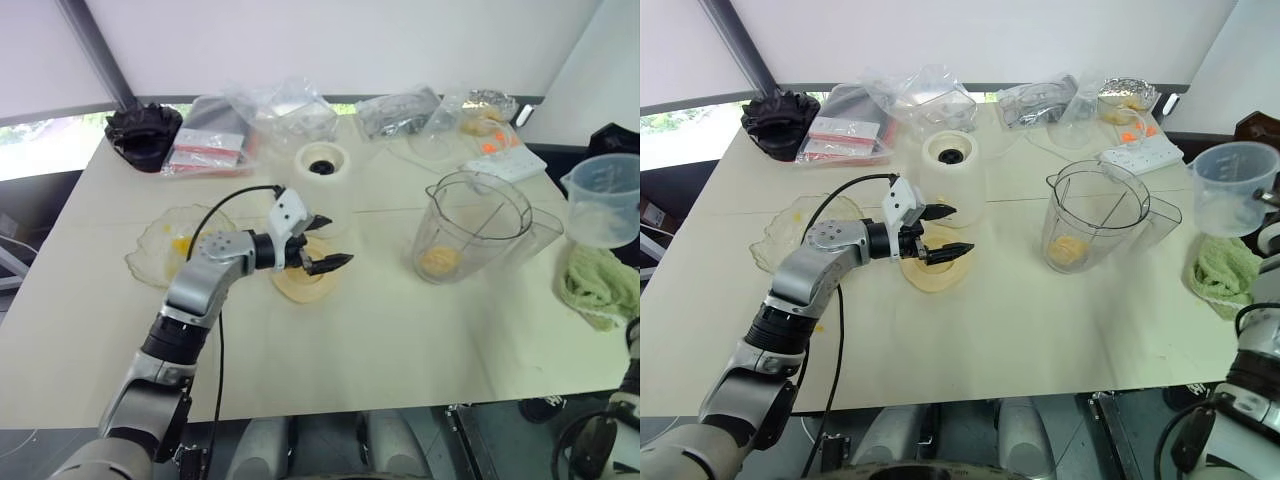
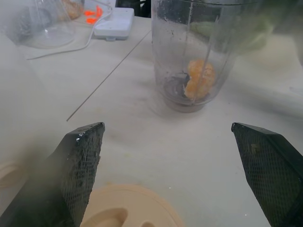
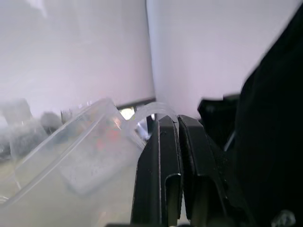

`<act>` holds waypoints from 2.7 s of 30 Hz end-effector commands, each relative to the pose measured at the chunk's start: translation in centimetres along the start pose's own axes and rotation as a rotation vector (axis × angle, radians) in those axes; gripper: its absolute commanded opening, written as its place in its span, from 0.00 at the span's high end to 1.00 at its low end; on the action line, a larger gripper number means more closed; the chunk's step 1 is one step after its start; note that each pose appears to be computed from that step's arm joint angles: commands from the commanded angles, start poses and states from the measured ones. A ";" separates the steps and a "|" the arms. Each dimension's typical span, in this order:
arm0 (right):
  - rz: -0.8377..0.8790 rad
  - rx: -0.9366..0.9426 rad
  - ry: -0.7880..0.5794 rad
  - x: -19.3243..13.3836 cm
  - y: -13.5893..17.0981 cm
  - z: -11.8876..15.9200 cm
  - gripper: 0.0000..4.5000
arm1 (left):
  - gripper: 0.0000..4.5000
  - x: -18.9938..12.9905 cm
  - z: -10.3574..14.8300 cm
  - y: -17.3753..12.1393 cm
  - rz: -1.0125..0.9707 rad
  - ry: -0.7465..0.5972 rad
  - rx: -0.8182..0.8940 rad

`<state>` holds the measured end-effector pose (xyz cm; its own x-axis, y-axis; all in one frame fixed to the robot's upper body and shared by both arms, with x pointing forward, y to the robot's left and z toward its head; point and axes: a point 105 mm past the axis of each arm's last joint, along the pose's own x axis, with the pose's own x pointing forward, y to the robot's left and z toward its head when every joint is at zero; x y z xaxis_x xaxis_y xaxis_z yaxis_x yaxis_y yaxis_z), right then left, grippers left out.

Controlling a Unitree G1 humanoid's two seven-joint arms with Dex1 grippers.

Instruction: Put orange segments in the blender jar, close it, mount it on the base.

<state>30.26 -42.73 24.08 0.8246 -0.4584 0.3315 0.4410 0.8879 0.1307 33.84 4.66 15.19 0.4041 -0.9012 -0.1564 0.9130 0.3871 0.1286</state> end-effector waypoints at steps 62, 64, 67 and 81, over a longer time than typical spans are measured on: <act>0.501 -0.910 -0.356 -7.3 11.4 11.7 0.99 | 0.00 1.5 1.7 0.0 -0.068 -0.049 0.064; 0.511 -0.934 -0.361 -7.4 11.5 11.6 0.99 | 0.00 1.5 1.6 -0.1 -0.069 -0.049 0.063; 0.529 -0.969 -0.363 -7.4 11.7 11.4 0.99 | 0.00 1.5 1.6 -0.1 -0.067 -0.049 0.063; 0.457 -0.836 -0.312 -6.9 10.4 11.1 0.99 | 0.00 1.6 1.6 -0.1 -0.069 -0.049 0.064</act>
<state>26.13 -29.33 32.06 0.9284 0.1007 0.3576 0.2405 0.5707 -0.7851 34.54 3.10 15.48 0.3439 -0.9275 -0.1467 0.9355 0.3248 0.1393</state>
